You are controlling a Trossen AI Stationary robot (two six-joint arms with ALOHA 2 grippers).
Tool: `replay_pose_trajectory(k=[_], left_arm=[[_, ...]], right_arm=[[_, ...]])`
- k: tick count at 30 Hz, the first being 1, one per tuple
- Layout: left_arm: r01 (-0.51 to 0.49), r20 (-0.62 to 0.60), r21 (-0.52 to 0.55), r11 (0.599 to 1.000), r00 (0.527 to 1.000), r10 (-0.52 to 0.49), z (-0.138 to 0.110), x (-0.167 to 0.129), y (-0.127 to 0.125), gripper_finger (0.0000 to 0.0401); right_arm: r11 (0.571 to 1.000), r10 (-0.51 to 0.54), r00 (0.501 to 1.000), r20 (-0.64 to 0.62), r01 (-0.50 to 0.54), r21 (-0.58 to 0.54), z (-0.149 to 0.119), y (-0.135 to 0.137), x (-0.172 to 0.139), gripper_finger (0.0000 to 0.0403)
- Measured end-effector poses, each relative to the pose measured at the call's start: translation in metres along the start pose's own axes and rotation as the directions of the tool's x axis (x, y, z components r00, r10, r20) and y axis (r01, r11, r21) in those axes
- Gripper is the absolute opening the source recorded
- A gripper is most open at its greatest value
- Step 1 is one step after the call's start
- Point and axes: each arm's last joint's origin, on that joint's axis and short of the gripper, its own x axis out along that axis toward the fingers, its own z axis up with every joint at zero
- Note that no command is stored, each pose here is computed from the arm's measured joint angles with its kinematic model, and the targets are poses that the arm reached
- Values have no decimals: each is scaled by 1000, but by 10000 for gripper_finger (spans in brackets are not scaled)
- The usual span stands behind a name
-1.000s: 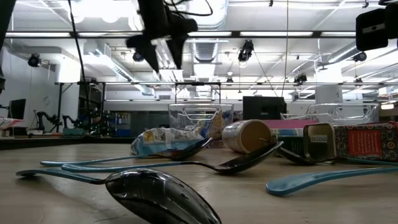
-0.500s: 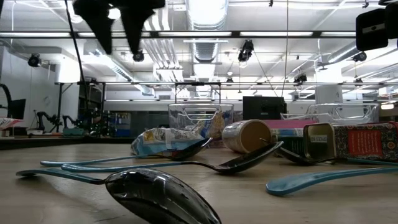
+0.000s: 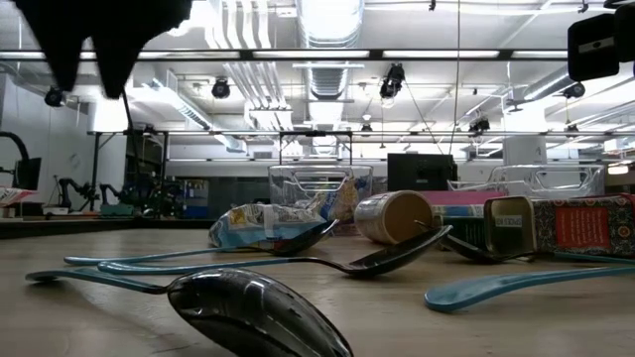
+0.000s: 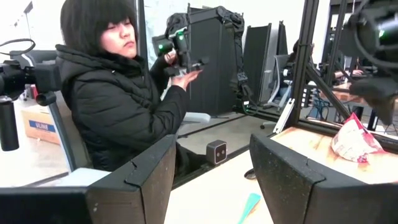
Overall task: Pick & Place Food Item
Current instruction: Put the red noodle pack into the left transparent bin
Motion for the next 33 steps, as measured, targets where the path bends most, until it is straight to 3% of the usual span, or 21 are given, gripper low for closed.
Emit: replay_pose_trajectory(k=[12,33], left_arm=[[31,-131,22,999,991,-28,-15,59,-9,347],[1,-151,21,1000,989,2,-27,99,-2,347]], right_arm=[[1000,0,1000,0,0,-1,0,0,0,206],[1000,0,1000,0,0,-1,0,0,0,206]])
